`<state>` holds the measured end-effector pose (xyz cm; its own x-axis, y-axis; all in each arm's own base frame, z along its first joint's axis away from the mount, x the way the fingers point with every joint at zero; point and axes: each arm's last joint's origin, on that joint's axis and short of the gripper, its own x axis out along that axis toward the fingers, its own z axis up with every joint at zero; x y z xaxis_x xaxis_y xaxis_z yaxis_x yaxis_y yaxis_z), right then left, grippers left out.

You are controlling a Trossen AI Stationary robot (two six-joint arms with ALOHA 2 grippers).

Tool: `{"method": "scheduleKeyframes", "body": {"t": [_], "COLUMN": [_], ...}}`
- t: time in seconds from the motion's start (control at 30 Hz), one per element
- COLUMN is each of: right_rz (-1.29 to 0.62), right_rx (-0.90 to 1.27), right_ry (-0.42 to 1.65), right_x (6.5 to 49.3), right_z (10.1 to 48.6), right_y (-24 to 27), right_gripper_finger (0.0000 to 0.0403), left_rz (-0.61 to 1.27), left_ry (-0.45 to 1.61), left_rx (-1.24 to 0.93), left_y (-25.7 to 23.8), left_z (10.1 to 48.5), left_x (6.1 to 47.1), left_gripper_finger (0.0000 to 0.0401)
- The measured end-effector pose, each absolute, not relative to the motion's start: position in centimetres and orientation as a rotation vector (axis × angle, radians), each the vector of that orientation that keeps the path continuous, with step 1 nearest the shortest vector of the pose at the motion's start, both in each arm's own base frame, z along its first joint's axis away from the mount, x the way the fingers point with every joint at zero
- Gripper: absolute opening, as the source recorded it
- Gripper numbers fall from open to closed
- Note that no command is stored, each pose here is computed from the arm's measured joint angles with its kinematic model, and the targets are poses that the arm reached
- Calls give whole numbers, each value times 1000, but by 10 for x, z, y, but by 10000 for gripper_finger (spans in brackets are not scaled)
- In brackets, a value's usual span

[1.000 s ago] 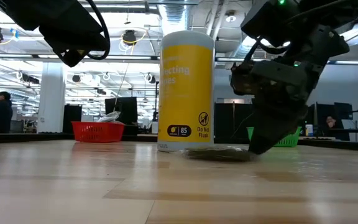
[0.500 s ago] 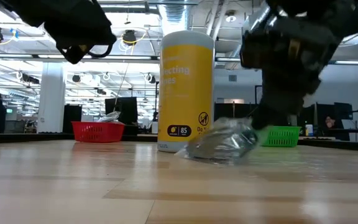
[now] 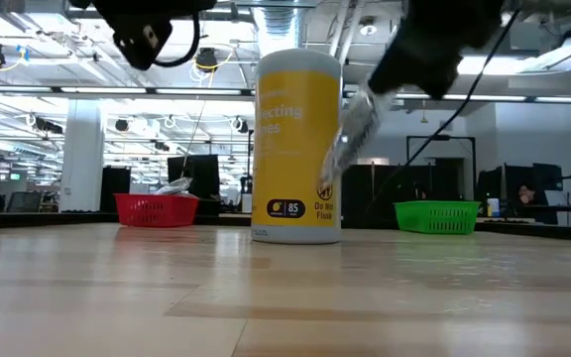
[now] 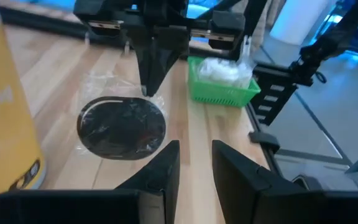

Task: Pick & Place Travel size toiletries
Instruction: Put the black hairbrush into the top orange bin

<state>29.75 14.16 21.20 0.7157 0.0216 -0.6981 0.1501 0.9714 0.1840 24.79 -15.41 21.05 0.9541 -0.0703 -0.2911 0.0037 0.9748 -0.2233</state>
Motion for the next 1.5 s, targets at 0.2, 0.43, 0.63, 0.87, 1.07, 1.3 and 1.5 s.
{"method": "scheduleKeyframes", "body": {"t": [0.2, 0.43, 0.63, 0.87, 1.07, 1.3, 1.5], "right_rz": [-38, 33, 77, 122, 160, 186, 191], "right_rx": [164, 84, 36, -7, -39, -74, -77], "right_ry": [730, 686, 662, 619, 585, 561, 552], "right_x": [302, 305, 305, 304, 302, 301, 301], "right_z": [238, 266, 286, 303, 315, 324, 327], "right_y": [153, 165, 173, 181, 188, 192, 192], "right_gripper_finger": [0, 0, 0, 0, 0, 0, 0], "left_rz": [-60, -68, -70, -66, -98, -218, -234], "left_ry": [237, 188, 168, 144, 124, 102, 77], "left_rx": [-196, -203, -218, -239, -261, -290, -302], "left_y": [-155, -155, -154, -147, -138, -128, -117], "left_z": [217, 223, 225, 227, 230, 235, 238], "left_x": [250, 251, 253, 257, 264, 271, 276], "left_gripper_finger": [86, 86, 86, 86, 90, 135, 181]}}
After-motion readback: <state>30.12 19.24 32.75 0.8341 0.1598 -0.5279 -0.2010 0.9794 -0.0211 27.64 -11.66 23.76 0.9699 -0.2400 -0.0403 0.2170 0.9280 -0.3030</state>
